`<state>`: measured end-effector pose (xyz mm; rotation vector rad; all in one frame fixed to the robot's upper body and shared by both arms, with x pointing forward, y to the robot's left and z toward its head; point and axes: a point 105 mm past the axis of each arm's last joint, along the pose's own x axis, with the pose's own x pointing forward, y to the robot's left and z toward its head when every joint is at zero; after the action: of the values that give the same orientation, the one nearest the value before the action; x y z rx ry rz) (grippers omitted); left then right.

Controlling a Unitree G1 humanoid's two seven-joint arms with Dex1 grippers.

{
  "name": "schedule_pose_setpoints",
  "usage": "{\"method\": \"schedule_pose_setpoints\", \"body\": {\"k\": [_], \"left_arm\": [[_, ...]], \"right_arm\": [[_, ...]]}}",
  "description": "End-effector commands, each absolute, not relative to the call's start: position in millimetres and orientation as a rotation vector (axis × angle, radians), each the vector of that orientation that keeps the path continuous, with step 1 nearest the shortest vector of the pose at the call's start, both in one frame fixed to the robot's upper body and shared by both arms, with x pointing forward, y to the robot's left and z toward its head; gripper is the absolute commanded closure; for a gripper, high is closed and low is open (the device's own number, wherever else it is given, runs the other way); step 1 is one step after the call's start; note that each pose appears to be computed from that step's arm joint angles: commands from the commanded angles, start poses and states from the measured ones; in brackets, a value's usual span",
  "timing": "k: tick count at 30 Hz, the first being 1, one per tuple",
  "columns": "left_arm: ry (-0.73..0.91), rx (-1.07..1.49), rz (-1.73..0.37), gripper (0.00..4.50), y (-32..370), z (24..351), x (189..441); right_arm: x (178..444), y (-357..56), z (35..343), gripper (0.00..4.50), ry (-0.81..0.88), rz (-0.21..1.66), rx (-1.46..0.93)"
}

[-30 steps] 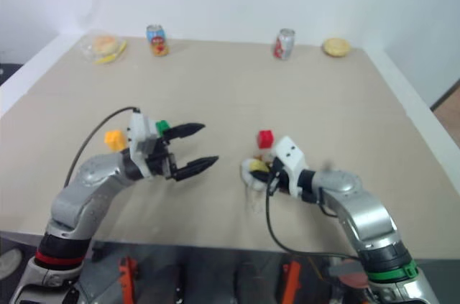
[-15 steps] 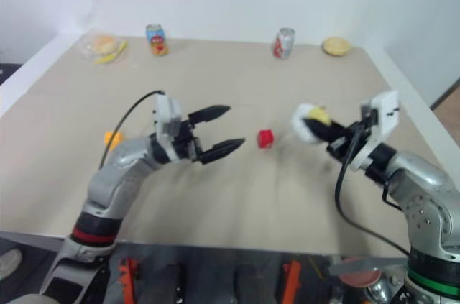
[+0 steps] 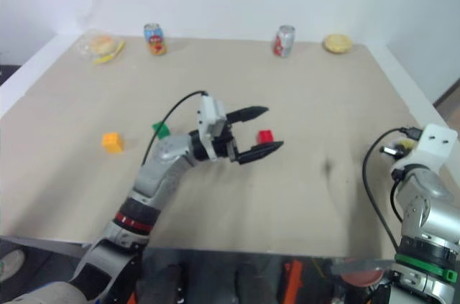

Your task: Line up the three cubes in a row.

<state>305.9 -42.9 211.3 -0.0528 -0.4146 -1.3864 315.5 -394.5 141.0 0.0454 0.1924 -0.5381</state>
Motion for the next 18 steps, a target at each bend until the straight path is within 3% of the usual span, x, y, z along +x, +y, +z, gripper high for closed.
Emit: {"method": "schedule_pose_setpoints", "body": {"k": [1, 10, 18], "left_arm": [[-0.463, -0.037, -1.406, 0.0, -46.2, 219.6, 300.7], [-0.465, -0.028, -1.382, 0.0, -41.1, 218.9, 302.2], [-0.46, -0.022, -1.344, 0.0, -34.1, 217.1, 306.3]], "right_arm": [[311.1, -403.0, 155.7, 3.13, 0.125, -0.571, 0.04], [316.3, -402.4, 168.3, 0.05, 0.076, -0.545, 0.022], [320.7, -399.1, 181.3, 0.05, 0.024, -0.536, -0.008]]}}
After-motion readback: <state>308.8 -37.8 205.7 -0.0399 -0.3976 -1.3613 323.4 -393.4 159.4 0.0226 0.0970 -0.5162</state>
